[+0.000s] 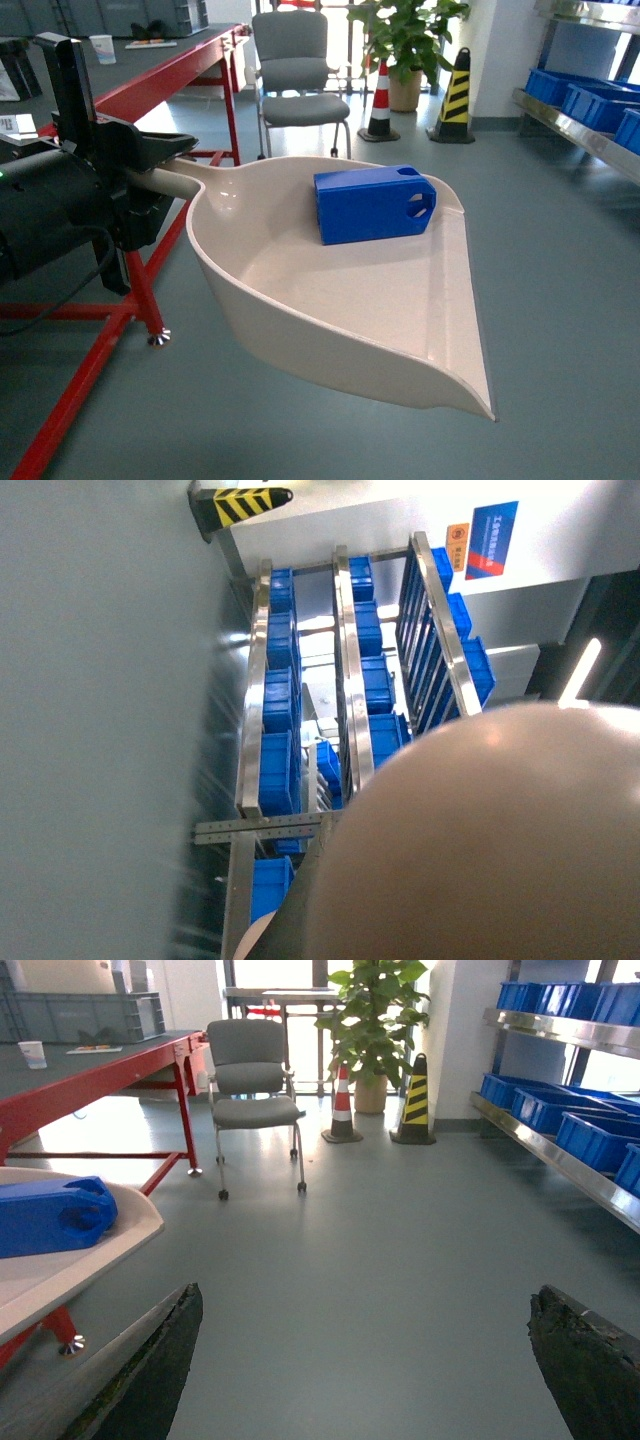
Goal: Place part in tray to right shelf
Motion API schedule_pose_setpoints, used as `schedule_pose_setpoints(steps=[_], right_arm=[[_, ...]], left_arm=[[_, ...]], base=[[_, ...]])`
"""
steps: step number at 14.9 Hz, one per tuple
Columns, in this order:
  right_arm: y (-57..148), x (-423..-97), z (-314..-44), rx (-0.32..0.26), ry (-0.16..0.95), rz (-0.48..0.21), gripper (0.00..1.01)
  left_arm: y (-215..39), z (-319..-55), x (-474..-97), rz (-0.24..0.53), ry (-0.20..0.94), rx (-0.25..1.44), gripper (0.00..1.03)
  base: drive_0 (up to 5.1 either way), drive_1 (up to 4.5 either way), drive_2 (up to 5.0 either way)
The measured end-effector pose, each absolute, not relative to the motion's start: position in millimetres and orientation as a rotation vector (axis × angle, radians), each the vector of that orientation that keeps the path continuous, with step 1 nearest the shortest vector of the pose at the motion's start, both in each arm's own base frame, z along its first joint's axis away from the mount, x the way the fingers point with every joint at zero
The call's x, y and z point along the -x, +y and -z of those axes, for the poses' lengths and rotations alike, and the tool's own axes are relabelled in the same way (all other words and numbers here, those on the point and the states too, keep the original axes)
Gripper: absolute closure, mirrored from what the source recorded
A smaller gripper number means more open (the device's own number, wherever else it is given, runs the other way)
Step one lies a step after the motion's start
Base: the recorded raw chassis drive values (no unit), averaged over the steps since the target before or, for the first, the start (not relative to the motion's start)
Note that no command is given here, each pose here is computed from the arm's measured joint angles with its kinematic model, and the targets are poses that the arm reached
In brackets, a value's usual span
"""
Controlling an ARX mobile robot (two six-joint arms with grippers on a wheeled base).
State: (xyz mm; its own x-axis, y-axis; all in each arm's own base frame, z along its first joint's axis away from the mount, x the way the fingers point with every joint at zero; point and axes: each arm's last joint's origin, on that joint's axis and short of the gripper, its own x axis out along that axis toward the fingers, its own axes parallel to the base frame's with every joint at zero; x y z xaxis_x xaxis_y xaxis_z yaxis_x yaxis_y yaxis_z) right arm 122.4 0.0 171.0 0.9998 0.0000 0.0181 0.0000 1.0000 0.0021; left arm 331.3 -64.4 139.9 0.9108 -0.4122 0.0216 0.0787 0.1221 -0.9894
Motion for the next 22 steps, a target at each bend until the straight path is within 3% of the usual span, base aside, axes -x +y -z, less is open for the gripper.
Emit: schedule_pose_setpoints(steps=[22], right_arm=[[0.0,-122.4,-171.0,-0.002,-0.019,0.000,0.03]], left_arm=[[-64.1,-140.7,-332.0,0.366,0.280,1.408,0.90]], base=[[0.0,4.31,-4.2]])
